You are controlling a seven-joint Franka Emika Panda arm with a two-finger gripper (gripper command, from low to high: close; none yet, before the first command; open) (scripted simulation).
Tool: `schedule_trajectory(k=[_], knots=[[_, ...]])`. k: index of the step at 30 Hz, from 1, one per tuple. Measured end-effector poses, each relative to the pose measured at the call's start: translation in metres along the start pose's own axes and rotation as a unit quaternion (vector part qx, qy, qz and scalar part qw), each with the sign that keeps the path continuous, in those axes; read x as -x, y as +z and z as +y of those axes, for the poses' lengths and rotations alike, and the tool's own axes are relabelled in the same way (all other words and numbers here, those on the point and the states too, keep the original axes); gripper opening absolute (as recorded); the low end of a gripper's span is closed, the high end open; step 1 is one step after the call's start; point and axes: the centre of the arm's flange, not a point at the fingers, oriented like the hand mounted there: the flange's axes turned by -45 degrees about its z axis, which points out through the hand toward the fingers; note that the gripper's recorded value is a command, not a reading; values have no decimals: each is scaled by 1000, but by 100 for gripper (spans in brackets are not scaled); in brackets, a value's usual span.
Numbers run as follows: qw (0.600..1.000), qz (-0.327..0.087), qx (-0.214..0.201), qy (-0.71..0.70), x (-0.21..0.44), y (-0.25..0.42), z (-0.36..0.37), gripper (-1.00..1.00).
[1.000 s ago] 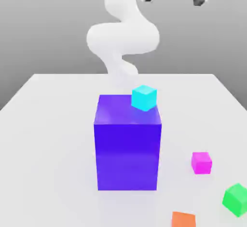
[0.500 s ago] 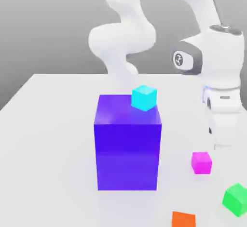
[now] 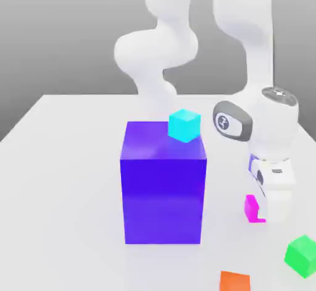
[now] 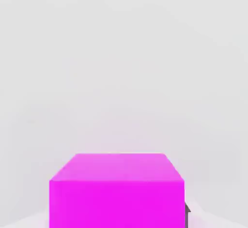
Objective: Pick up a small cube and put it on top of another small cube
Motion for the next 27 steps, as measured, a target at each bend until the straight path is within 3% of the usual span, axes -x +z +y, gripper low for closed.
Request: schedule_trajectory(k=[6, 18, 23, 24, 27], knots=[[1000, 0, 0, 3, -1, -52, 3, -100], [994, 0, 0, 112, -46, -102, 126, -100], [992, 1, -1, 126, -50, -55, 142, -100], [992, 1, -1, 126, -50, -47, 142, 100], [992, 1, -1, 126, -50, -47, 142, 100]])
